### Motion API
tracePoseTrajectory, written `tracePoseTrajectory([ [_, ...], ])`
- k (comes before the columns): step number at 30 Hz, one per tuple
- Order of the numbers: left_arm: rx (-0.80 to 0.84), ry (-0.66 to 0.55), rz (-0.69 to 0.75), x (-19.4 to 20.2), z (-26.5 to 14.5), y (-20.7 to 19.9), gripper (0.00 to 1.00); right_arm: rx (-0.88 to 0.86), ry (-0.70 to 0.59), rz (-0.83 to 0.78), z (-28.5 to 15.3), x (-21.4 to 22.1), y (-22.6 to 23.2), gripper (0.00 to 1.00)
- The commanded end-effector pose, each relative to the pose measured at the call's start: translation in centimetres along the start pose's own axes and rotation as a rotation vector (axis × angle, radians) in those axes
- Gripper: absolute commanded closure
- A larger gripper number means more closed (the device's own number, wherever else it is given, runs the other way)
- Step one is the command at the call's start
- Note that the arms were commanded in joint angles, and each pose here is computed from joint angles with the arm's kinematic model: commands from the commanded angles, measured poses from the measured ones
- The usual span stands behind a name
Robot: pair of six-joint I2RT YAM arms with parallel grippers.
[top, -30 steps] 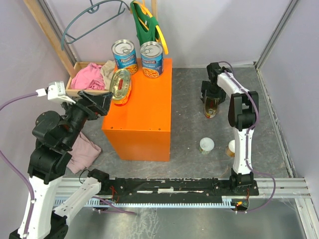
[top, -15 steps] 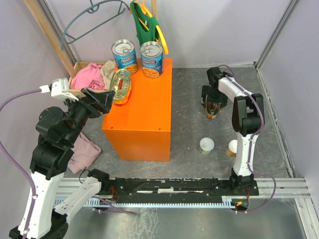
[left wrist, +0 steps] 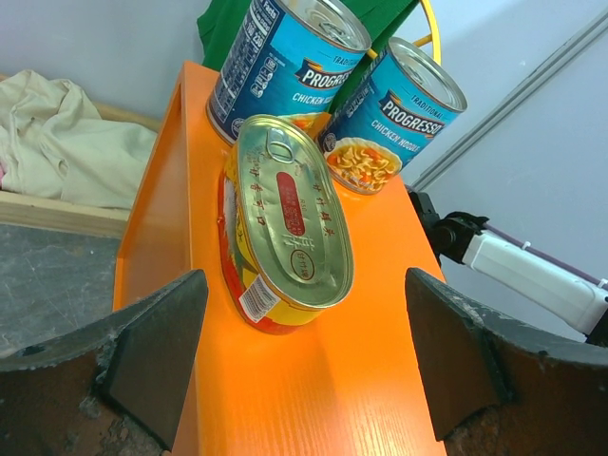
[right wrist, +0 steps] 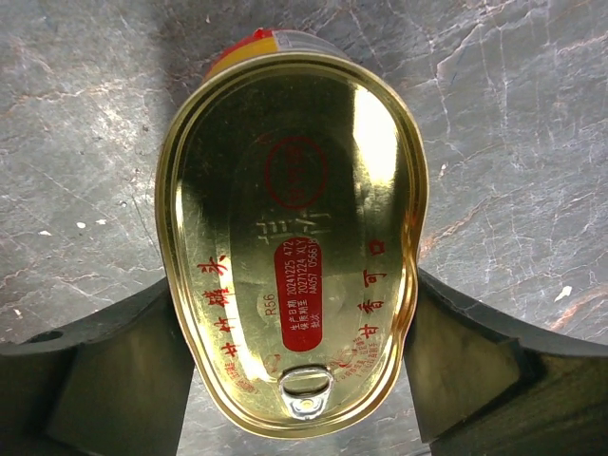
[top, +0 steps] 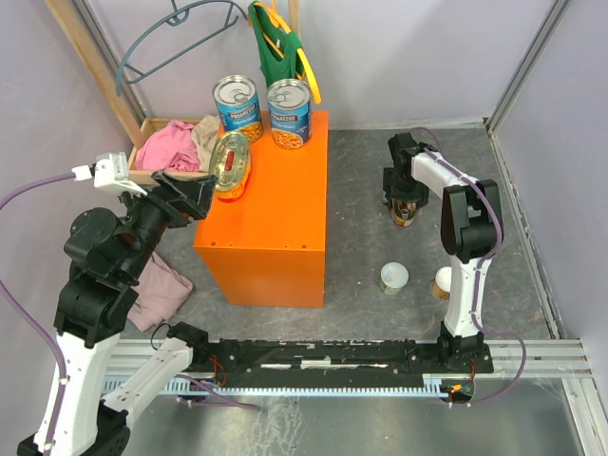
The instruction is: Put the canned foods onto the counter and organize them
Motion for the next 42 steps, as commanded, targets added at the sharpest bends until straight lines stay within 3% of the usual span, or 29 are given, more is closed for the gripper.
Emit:
tracePoseTrajectory([
  [1, 0.007, -0.04, 0.038, -1.3, -0.4, -0.2, 0.09, 0.001, -0.084, -0.01, -1.3, -1.1, 0.0, 0.22],
  [3, 0.004, -0.04, 0.041, -1.4, -0.3, -0.2, 0.09, 0.003, -0.084, -0.012, -1.3, -1.0, -0.1, 0.31],
  [5, 0.002, -0.041, 0.043, -1.4, -0.3, -0.2, 0.09, -0.003, -0.085, -0.007, -1.4, -0.9, 0.0, 0.49],
  [7, -0.001, -0.042, 0.044, -1.5, -0.3, -0.2, 0.09, -0.025, -0.091, 0.008, -1.8, -0.8, 0.1, 0.56],
  [10, -0.007, -0.044, 0.048, -1.5, -0.3, -0.1, 0.09, -0.055, -0.098, 0.024, -2.4, -0.9, 0.4, 0.76],
  [16, -0.012, -0.043, 0.057, -1.6, -0.2, -0.1, 0.09, -0.092, -0.122, 0.035, -4.2, -1.1, 0.6, 0.91],
  [24, -0.031, -0.054, 0.061, -1.9, -0.4, 0.0, 0.09, -0.15, -0.161, 0.057, -6.8, -1.3, 0.5, 0.99],
  [31, -0.042, -0.07, 0.057, -2.2, -0.8, 0.1, 0.09, -0.19, -0.194, 0.076, -9.7, -1.2, -0.2, 0.99],
  [42, -0.033, -0.091, 0.044, -2.3, -1.2, 0.1, 0.09, -0.314, -0.305, 0.135, -18.6, -1.6, -1.7, 0.99],
])
Point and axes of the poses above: each gripper's point midway between its finger pads, its own z axis out along the fingers, its own y axis along the line the jaws close on, x = y × z, the point moved 9 cm from there along -z, back along the fingers, and after that the axes turned 10 degrees about z, right-handed, at the moved point
